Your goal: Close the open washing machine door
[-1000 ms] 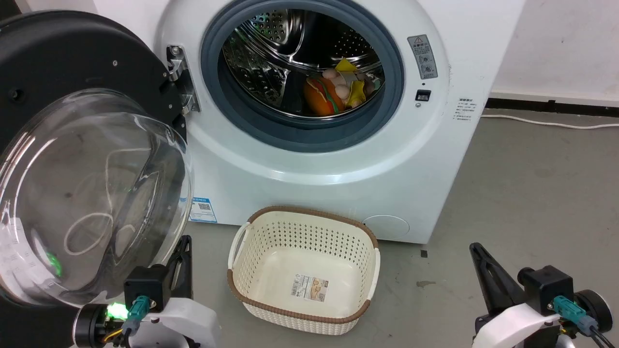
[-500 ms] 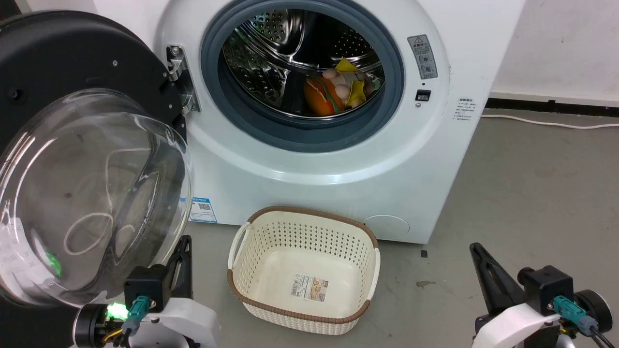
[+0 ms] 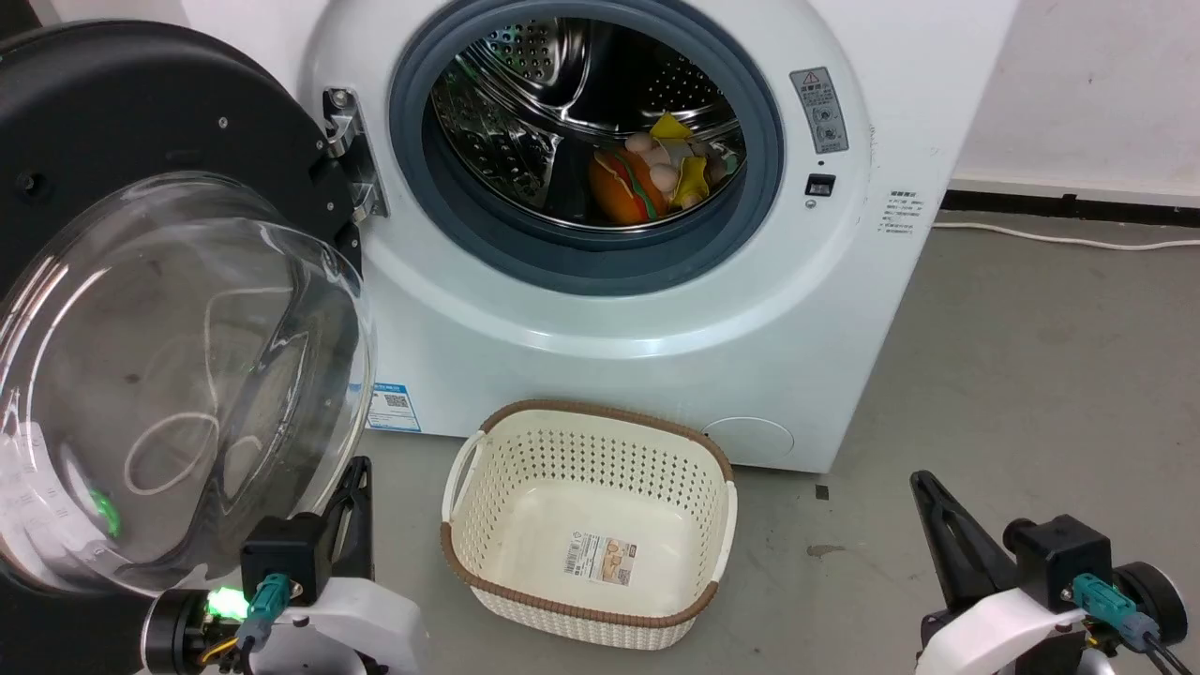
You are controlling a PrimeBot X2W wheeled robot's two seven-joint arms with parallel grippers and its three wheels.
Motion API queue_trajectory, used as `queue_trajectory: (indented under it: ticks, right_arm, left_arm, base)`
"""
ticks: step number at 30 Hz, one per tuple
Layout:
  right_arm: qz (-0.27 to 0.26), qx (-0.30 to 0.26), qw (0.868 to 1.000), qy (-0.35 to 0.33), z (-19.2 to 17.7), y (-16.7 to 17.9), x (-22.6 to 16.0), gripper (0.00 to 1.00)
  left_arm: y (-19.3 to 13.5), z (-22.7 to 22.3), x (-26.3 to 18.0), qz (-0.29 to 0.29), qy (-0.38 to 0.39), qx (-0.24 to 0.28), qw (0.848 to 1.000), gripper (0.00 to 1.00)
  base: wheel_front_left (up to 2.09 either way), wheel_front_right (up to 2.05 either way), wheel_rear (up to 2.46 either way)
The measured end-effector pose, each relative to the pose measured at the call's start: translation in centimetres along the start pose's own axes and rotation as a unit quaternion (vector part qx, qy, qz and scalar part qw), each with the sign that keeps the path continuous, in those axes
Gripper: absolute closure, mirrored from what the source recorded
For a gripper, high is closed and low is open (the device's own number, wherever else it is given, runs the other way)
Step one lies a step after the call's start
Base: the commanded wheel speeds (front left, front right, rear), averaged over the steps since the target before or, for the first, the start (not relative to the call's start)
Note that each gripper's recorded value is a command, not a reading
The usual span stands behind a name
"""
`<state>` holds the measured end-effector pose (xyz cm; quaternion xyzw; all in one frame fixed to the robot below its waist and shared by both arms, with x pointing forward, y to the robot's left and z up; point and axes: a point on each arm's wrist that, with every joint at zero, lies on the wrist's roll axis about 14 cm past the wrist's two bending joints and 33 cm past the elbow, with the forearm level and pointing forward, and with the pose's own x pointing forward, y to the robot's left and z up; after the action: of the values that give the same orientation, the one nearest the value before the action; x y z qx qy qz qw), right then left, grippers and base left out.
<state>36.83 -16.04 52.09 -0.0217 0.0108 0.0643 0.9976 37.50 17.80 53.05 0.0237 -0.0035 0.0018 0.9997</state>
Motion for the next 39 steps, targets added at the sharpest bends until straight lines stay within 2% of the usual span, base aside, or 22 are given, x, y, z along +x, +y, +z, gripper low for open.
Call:
queue_trajectory:
  ticks: [16,17,39]
  right_arm:
    - [0.000,0.000,1.000,0.000,0.00,0.00,0.00,1.00]
    - [0.000,0.000,1.000,0.000,-0.02,-0.01,-0.01,0.00]
    - [0.008,0.022,1.000,-0.002,-0.58,0.62,-0.18,0.00]
  left_arm:
    - [0.00,0.00,0.00,0.000,0.000,0.000,1.000,1.00]
    - [-0.01,-0.01,0.00,0.000,0.000,0.000,1.000,0.00]
    - [-0.87,0.10,-0.18,-0.009,-0.011,-0.023,1.000,0.00]
  base:
    - [0.00,0.00,0.00]
    - [0.00,0.00,0.00]
    - [0.00,0.00,0.00]
